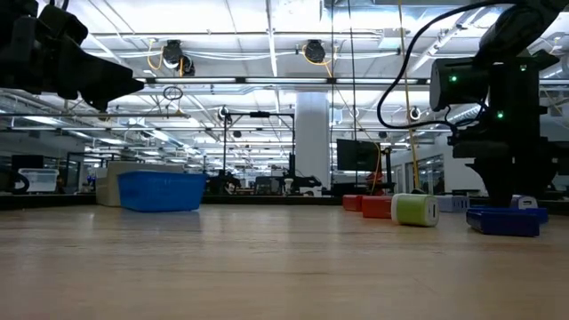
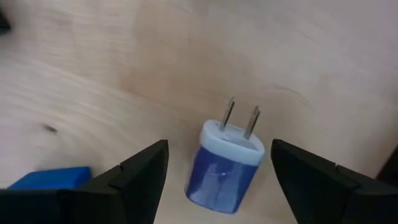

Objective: Pick & Place Office items
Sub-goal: Put the violet charger adapter into the gray bin

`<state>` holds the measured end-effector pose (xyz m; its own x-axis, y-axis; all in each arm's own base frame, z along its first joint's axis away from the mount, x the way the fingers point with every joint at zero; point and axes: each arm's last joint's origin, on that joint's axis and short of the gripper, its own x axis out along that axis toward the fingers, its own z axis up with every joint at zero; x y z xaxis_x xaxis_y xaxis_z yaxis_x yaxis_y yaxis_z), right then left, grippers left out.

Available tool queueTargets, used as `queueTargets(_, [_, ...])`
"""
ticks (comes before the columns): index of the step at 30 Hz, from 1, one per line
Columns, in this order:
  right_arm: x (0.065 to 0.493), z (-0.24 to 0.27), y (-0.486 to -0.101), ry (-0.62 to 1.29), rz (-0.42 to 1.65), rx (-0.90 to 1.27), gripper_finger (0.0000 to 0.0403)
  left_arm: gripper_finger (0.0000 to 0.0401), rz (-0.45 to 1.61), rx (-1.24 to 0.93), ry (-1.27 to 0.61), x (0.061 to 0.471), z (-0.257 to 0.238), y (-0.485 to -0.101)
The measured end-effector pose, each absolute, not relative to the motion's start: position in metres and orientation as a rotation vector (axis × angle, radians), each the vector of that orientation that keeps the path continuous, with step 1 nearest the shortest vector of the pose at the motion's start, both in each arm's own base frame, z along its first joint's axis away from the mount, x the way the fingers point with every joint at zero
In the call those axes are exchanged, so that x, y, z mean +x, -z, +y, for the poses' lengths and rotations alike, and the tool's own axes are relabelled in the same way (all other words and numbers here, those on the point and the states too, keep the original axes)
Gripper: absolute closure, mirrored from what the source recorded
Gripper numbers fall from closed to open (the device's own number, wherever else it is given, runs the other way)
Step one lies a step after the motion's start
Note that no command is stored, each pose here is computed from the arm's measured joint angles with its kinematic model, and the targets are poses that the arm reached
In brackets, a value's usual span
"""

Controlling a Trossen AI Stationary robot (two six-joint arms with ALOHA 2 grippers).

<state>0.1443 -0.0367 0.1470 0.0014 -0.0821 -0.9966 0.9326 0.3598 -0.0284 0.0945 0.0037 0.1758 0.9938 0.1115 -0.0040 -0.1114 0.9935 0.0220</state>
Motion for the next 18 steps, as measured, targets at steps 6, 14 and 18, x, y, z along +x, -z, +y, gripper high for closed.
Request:
queueTargets(6, [0.1406,-0.0364,-0.1470,1.038,1.326,0.873,0.0129,0.0187,0.005,0.022,-0.112,0.0945,0.0038,-0.1758])
queueTargets(14, [0.1393,-0.0363,-0.1471,1.086,1.314,0.903,0.0129,0.0187,0.005,0.022,-0.112,0.0945,0.0038,-0.1758])
queueTargets(18, [0.1394,-0.0362,-0.1471,1.093,1.309,0.913,0.0129,0.0187,0.005,0.022,-0.112,0.0945,0.0038,-0.1758])
